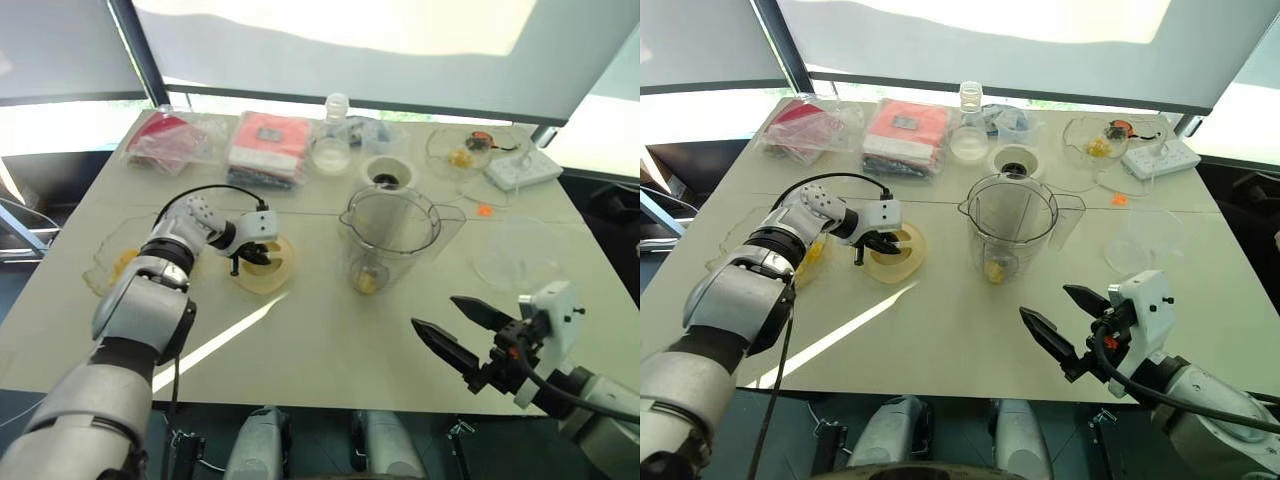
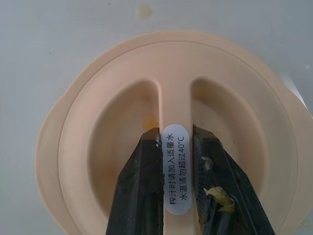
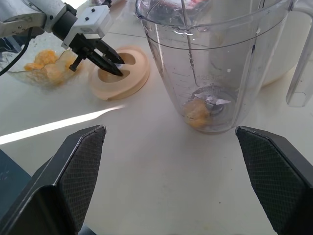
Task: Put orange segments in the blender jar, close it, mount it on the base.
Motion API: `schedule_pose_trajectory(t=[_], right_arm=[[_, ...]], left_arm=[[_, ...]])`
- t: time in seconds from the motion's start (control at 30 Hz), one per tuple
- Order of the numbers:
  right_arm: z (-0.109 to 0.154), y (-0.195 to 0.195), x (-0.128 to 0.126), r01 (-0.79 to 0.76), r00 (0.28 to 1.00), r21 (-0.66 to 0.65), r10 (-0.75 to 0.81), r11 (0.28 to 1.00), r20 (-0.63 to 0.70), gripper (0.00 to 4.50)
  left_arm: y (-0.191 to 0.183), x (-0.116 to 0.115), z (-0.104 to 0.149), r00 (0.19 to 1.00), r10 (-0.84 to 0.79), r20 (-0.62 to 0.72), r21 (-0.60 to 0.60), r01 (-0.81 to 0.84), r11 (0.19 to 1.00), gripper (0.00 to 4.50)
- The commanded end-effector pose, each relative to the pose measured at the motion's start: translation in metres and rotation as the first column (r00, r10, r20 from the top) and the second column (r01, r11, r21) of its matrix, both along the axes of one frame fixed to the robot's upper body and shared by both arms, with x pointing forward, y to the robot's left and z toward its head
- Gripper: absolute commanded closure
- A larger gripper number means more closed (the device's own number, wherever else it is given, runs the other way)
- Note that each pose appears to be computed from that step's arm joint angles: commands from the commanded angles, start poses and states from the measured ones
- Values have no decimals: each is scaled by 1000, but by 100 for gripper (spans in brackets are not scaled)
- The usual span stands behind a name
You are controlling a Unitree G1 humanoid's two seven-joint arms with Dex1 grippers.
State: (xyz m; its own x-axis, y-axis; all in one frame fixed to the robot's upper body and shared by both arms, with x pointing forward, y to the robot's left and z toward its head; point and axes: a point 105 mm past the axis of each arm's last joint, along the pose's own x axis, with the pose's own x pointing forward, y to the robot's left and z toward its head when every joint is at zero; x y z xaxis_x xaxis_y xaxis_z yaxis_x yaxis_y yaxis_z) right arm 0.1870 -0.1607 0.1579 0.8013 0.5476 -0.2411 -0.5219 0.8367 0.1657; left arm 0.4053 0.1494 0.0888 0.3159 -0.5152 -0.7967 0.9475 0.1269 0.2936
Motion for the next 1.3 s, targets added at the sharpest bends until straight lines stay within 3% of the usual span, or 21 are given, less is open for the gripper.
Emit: schedule_pose_trajectory(t=[0.03,0.1,0.2,0.27,0.43,0.57,0.73,0.9,1.1,1.3], right_arm=[[2,0,1,-9,1000,8,9,1000,28,0],[-1,-3,2,-3,1000,8,3,1000,23,0],[-11,-10,5,13,1000,9,-13,1000,2,0],[-16,-15,7,26,1000,9,-26,1000,-6,0],[-22,-32,19,90,996,-34,-90,995,19,0],[-20,-43,31,138,989,-68,-134,988,60,0],[-21,-43,41,157,985,-84,-149,984,92,0],[-20,-37,46,178,978,-77,-168,981,122,0],[-24,-29,47,216,967,-61,-205,974,148,0],[-26,-23,45,244,959,-36,-236,969,155,0]], left_arm=[[-3,11,45,995,-20,95,-90,29,996,427],[-10,14,71,992,-34,125,-165,55,985,427],[-25,17,145,961,-77,267,-271,152,951,427],[-31,13,186,926,-119,359,-265,223,938,427],[-57,-3,246,878,-211,429,-282,353,892,427],[-95,-24,274,867,-319,382,-334,452,827,427],[-145,-46,275,830,-472,298,-316,553,771,427],[-183,-56,253,816,-544,195,-280,578,766,427],[-199,-56,214,831,-554,55,-189,553,811,427],[-199,-53,195,835,-550,10,-103,548,830,427]])
